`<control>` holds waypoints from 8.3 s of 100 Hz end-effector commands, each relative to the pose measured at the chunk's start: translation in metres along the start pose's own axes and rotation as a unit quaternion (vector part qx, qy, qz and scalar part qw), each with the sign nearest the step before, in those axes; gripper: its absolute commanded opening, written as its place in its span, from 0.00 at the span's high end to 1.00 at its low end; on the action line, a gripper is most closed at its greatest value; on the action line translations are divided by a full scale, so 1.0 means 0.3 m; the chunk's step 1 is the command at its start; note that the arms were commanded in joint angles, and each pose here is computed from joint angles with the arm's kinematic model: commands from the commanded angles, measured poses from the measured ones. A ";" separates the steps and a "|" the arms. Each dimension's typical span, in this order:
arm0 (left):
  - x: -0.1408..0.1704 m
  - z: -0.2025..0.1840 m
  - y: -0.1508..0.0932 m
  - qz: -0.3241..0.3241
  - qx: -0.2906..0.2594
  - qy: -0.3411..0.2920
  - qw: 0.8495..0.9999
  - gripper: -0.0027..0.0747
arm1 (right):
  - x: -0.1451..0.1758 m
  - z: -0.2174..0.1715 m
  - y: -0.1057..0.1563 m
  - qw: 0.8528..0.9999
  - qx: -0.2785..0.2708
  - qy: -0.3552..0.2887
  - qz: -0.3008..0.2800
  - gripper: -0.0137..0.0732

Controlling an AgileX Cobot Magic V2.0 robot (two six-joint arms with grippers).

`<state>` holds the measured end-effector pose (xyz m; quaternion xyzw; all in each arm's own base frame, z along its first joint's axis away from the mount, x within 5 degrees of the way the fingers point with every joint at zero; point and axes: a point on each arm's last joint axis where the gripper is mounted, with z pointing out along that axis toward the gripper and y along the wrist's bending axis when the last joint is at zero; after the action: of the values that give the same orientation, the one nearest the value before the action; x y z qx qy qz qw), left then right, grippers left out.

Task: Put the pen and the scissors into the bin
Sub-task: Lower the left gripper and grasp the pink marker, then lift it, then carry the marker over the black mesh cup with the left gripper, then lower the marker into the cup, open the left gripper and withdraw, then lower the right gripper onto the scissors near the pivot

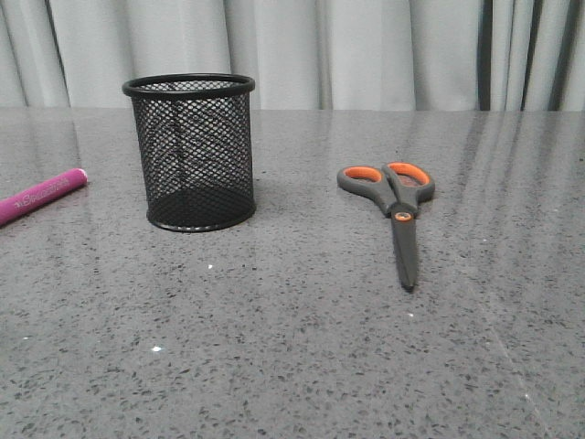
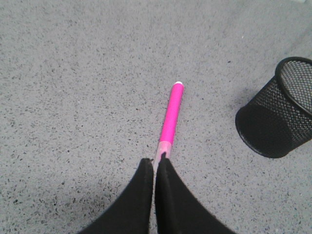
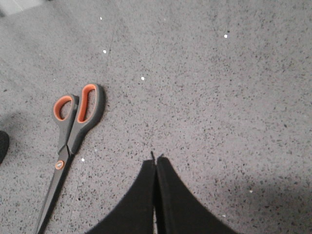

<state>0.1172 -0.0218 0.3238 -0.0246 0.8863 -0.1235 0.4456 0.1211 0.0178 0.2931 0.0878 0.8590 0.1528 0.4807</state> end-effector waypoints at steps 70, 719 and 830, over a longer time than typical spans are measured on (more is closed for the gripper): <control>-0.198 0.196 -0.075 0.060 0.088 0.078 0.991 0.49 | -0.106 -0.001 0.038 0.999 -0.004 0.008 -0.037 0.41; -0.372 0.135 -0.063 0.099 0.080 -0.084 0.988 0.63 | -0.267 0.037 0.160 0.986 -0.049 0.083 -0.136 0.41; -0.374 0.133 -0.064 0.098 0.080 -0.088 0.988 0.63 | -0.135 0.460 0.460 0.958 -0.031 0.252 -0.136 0.40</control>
<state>0.2166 -0.0324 0.3765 0.1104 0.8536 -0.1416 0.4890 0.2562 0.1573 0.2896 -0.0911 0.9633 0.1089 0.2277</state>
